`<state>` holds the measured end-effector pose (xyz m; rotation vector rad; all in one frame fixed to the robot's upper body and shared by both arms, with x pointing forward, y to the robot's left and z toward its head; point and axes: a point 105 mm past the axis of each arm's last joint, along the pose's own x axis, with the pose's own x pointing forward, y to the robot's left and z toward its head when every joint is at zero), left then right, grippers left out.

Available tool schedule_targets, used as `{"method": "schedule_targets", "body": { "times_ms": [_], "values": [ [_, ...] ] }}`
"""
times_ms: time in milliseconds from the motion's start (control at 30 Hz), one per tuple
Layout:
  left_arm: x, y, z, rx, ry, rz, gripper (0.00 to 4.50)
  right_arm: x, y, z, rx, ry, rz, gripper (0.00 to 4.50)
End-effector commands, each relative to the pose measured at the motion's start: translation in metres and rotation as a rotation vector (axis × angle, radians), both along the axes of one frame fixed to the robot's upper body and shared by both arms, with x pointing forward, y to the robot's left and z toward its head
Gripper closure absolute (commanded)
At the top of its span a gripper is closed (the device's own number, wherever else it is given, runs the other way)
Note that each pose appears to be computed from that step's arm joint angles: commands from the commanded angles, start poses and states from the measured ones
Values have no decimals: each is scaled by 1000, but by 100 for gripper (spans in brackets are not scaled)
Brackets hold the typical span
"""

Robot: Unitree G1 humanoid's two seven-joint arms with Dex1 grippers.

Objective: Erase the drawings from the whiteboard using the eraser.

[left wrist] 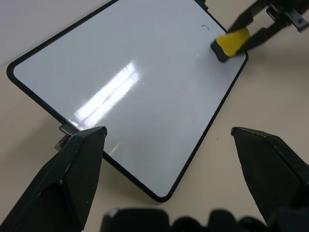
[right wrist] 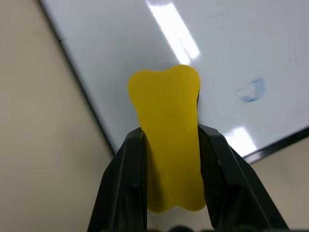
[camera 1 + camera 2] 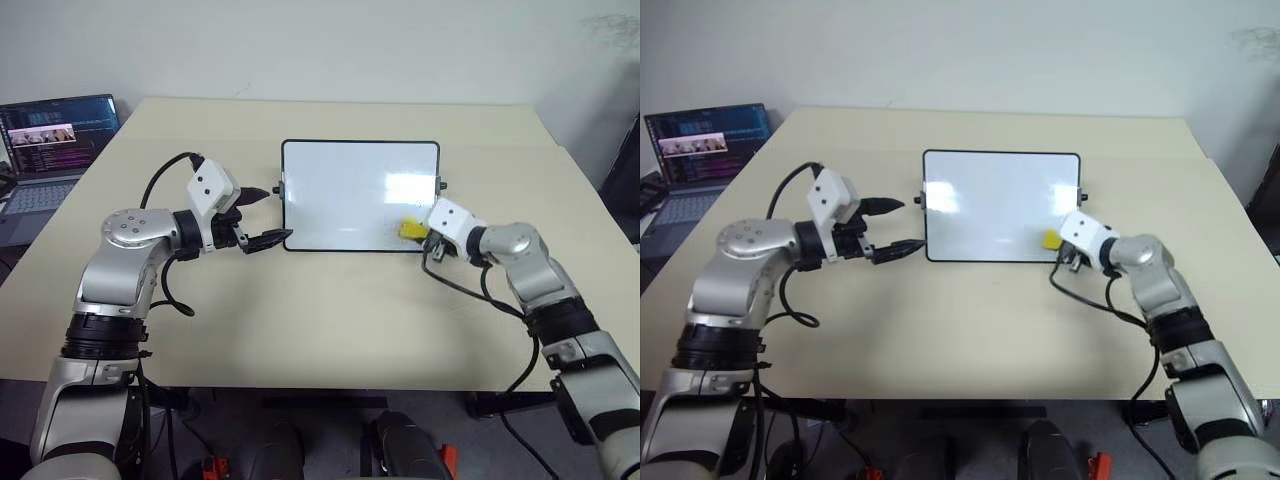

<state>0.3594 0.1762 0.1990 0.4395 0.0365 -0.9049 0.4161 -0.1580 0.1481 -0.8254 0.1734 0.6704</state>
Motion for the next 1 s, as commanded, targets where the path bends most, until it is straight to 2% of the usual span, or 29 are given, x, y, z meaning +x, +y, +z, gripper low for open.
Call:
{"method": "schedule_targets", "body": {
  "times_ms": [33, 167, 267, 433, 500, 600, 700, 1000],
  "values": [
    [0, 0, 18, -4, -66, -4, 0, 18, -22, 27, -12, -104, -105, 340],
    [-1, -2, 19, -10, -71, -7, 0, 31, -34, 42, -17, -165, -187, 340],
    [-1, -1, 20, -11, -72, -6, 0, 31, -32, 44, -6, -167, -173, 340],
    [-3, -3, 23, -19, -72, -21, 0, 6, -13, 63, 121, -158, 1, 340],
    [-2, -3, 24, -16, -71, -24, 0, -3, -18, 67, 104, -151, 11, 340],
    [0, -4, 23, -14, -69, -31, 0, -7, -24, 57, 35, -140, -11, 340],
    [2, -9, 22, -16, -67, -42, 0, 0, -29, 39, -31, -121, -59, 340],
    [0, -9, 22, -20, -67, -46, 0, 5, -17, 10, -104, -65, -50, 340]
  ]
}}
